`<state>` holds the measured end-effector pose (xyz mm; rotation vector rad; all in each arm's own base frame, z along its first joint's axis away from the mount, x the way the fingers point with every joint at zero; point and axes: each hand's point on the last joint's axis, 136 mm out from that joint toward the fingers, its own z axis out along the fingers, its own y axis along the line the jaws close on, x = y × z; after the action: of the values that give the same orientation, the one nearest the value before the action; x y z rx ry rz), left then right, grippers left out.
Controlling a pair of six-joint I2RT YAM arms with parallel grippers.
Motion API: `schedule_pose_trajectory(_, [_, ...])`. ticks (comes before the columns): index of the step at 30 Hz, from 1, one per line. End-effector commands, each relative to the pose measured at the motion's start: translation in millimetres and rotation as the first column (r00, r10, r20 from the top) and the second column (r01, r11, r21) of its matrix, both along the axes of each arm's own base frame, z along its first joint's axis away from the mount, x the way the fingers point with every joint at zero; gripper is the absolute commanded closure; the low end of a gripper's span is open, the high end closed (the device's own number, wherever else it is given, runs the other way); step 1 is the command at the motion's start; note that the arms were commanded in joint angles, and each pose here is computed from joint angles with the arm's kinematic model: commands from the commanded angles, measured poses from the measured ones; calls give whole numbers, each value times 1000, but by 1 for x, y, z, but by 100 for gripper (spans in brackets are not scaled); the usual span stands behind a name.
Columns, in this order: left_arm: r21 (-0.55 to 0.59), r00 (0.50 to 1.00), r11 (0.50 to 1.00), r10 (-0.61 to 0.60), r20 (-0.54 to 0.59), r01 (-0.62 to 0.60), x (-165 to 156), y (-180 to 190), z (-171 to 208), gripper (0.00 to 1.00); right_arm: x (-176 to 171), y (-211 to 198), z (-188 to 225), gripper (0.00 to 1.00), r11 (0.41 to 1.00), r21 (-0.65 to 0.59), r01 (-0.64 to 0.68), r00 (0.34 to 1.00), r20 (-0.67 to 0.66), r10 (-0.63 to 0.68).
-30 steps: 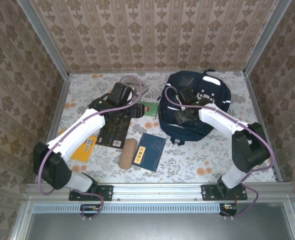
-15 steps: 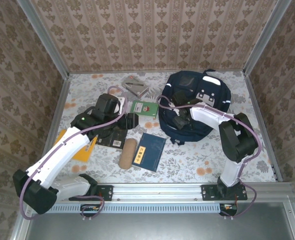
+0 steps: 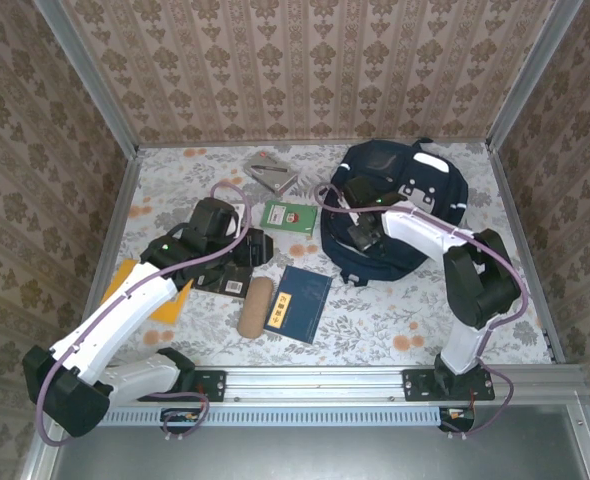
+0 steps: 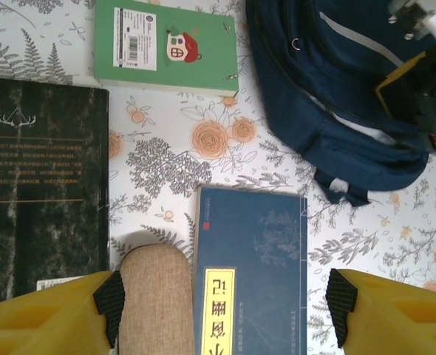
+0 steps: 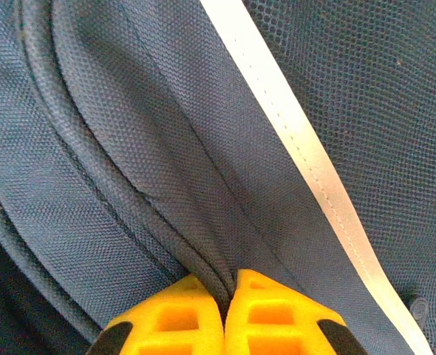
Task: Pack the student bag
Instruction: Open the student bag at the center of the table, then rotate the student bag at the center of the table.
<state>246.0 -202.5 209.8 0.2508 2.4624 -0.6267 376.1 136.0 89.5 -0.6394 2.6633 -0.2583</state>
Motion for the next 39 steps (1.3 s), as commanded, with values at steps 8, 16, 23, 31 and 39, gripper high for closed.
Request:
schedule_pose_trajectory(8, [-72,996,996,-50,-72,44,29,-59,-30,26,-21,50,63,100,909,340,241,971,-80,-227])
schedule_pose_trajectory(16, [-34,990,996,-90,-113,87,48,-100,-64,30,-14,57,92,100,801,442,403,914,-143,-380])
schedule_pose_trajectory(23, [7,983,996,-88,-161,90,77,-127,-102,38,-22,45,103,100,681,515,520,849,-224,-479])
schedule_pose_trajectory(31, [10,983,994,-103,-155,106,108,-156,-108,39,-37,53,95,100,516,547,659,744,-374,-554])
schedule_pose_trajectory(39, [18,984,995,-90,-151,94,118,-157,-104,39,-29,40,82,100,499,565,657,734,-328,-595])
